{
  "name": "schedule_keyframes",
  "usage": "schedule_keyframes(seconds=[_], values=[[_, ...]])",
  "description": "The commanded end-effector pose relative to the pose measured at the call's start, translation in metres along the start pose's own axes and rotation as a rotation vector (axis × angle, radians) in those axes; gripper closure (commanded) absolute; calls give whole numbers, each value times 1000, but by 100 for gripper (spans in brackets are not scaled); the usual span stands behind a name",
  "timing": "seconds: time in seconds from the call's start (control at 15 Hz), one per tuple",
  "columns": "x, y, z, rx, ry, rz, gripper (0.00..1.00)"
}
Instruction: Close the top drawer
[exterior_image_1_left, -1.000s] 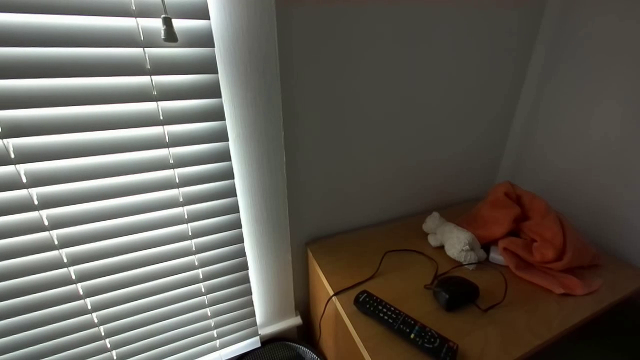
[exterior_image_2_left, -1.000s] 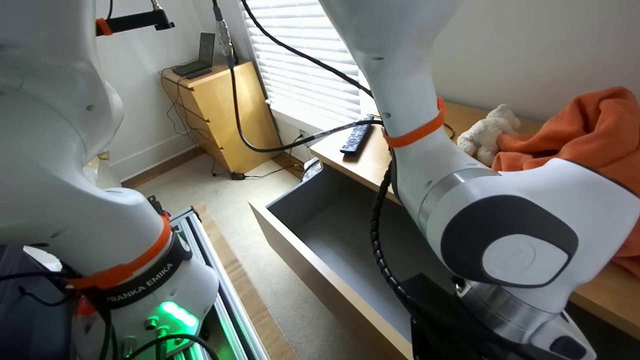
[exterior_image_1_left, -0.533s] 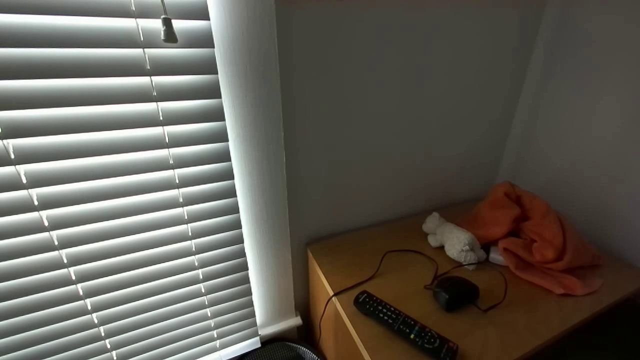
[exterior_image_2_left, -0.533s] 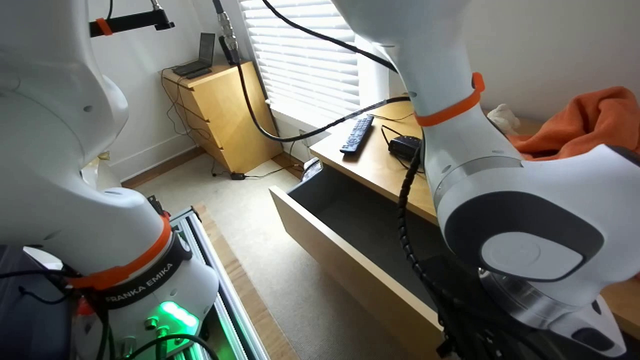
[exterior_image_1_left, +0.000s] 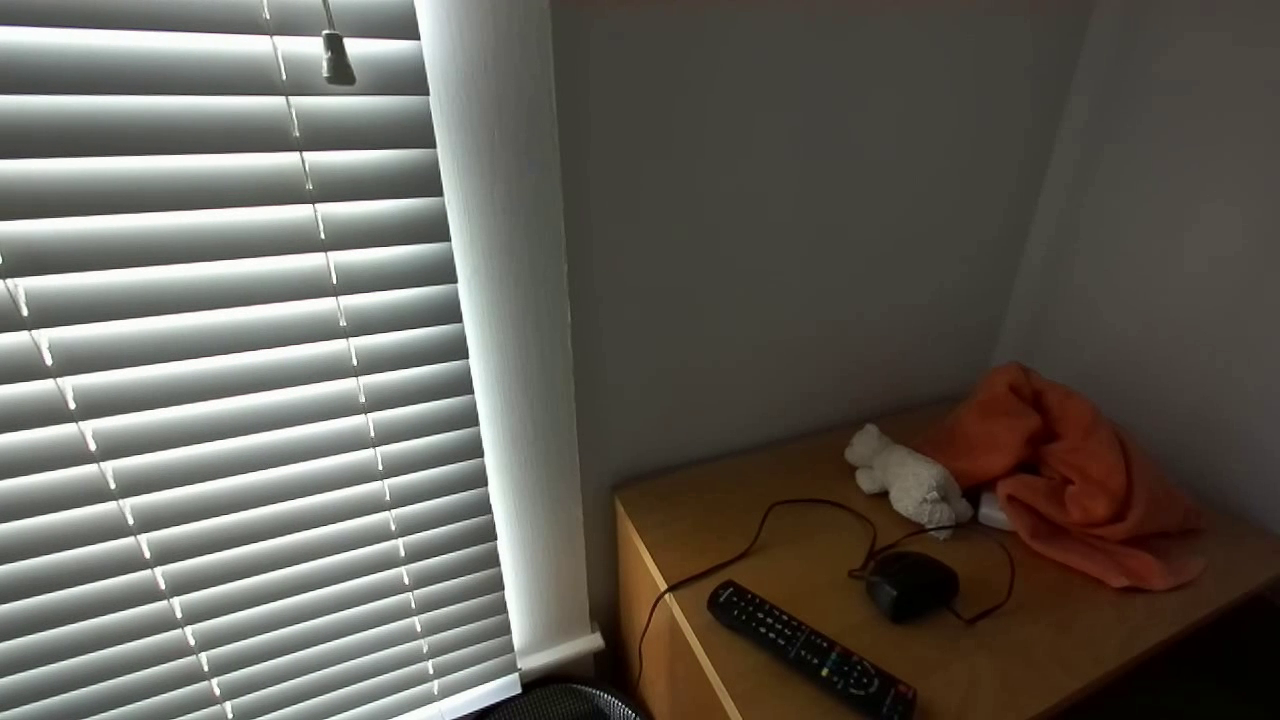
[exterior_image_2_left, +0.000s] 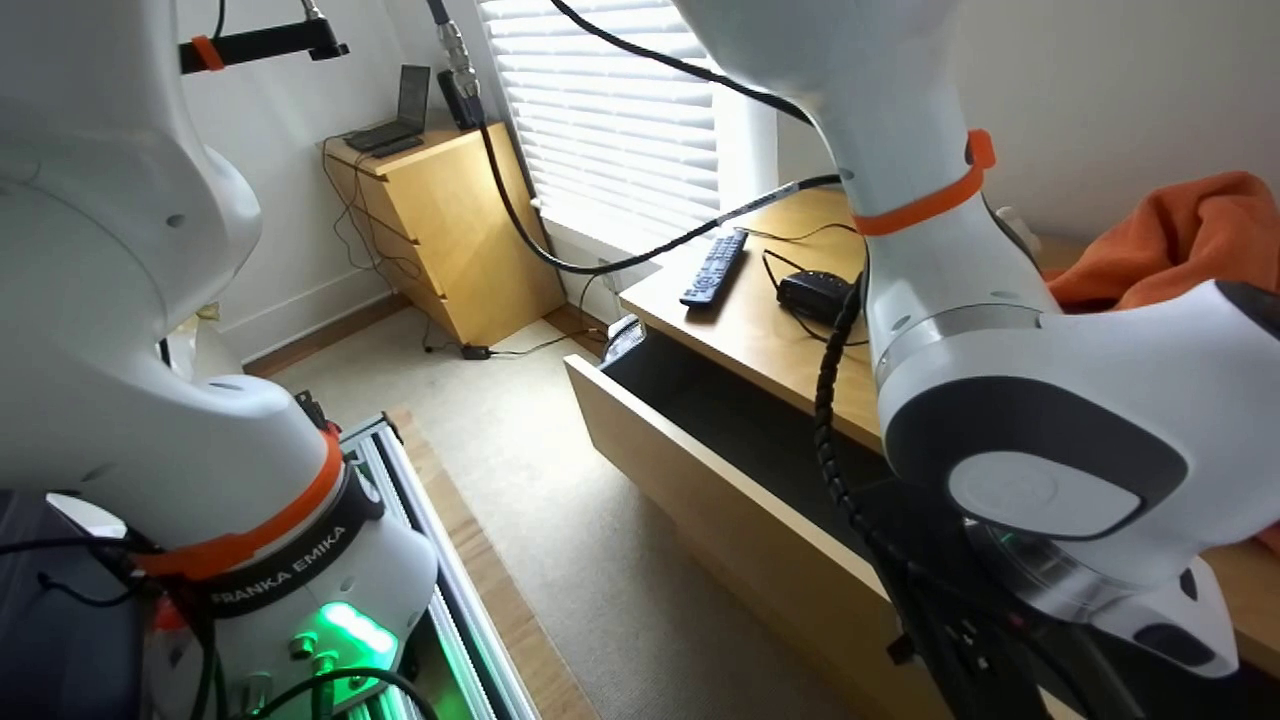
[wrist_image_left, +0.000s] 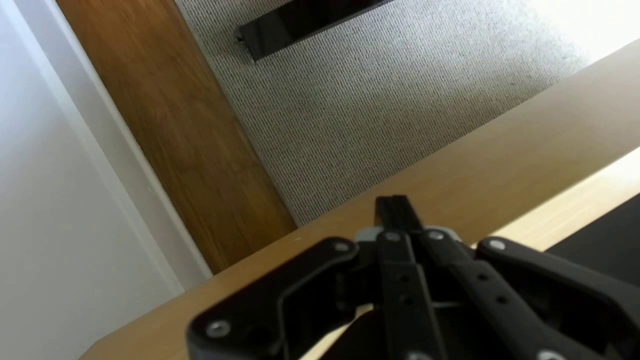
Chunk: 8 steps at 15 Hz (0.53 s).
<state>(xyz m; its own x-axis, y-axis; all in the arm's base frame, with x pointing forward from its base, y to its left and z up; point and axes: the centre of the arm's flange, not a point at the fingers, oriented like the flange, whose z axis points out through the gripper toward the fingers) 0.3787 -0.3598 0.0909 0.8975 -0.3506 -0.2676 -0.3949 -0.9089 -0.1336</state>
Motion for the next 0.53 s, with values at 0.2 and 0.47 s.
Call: schedule_keyframes(seconds=[0.2, 0.47], values=[[8, -8, 9, -5, 36, -5, 100], [15, -17, 8, 34, 98, -15, 100]])
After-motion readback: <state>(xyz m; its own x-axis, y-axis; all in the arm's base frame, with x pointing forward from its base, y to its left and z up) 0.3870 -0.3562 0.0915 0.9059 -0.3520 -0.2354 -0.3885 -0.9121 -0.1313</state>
